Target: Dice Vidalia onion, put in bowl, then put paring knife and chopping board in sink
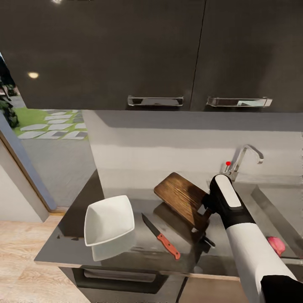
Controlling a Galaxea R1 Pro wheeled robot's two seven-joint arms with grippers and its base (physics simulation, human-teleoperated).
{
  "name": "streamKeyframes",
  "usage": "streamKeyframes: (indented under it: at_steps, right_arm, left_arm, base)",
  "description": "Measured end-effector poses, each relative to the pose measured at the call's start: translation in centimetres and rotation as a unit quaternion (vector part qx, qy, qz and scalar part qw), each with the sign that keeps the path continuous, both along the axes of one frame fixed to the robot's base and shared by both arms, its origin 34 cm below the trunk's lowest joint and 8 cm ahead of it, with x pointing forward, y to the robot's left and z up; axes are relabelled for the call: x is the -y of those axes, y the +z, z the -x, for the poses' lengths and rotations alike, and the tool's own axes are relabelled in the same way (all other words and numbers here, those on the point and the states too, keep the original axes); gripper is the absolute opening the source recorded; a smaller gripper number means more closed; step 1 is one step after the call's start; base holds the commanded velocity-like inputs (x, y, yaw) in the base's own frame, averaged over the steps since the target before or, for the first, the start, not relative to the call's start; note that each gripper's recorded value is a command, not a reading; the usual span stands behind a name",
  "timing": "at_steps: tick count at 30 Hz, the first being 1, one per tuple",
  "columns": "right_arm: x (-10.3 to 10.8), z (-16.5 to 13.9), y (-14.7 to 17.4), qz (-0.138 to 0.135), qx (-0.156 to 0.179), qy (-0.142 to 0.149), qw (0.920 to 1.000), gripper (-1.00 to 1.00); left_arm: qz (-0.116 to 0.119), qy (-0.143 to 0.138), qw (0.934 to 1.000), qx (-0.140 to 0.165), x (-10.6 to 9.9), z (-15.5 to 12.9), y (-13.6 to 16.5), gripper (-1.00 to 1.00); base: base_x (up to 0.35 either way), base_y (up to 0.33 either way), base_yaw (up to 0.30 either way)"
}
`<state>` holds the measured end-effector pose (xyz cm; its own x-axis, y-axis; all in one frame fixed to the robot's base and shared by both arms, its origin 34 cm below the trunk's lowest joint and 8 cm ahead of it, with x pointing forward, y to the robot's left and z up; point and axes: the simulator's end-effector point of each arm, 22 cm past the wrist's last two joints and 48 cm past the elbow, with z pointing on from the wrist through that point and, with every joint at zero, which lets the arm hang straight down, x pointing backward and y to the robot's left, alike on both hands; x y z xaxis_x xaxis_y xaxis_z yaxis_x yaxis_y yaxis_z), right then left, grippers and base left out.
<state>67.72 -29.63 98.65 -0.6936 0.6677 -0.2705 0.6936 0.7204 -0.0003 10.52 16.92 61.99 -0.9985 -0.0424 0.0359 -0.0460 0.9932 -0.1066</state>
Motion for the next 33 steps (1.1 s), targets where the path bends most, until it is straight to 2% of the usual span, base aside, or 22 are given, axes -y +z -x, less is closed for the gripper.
streamKeyframes:
  at_steps: [6, 14, 27, 33]
  right_arm:
    - [0.01, -0.01, -0.01, 0.0, 0.0, 0.0, 1.0, -1.0]
    - [-0.01, 0.0, -0.01, 0.0, 0.0, 0.0, 1.0, -1.0]
    - [0.0, 0.0, 0.01, 0.0, 0.0, -0.001, 1.0, -1.0]
    - [0.1, 0.03, -0.01, 0.0, 0.0, -0.001, 1.0, -1.0]
  left_arm:
    - [0.0, 0.0, 1.0, 0.0, -0.01, 0.0, 0.0, 1.0]
    - [0.0, 0.0, 1.0, 0.0, -0.01, 0.0, 0.0, 1.0]
    - [0.0, 0.0, 1.0, 0.0, -0.01, 0.0, 0.0, 1.0]
    - [0.0, 0.0, 1.0, 0.0, -0.01, 0.0, 0.0, 1.0]
  base:
    - [-0.153, -0.277, 0.022]
    - [-0.155, -0.249, 0.159]
    - [-0.011, -0.02, 0.256]
    - [0.0, 0.0, 0.041]
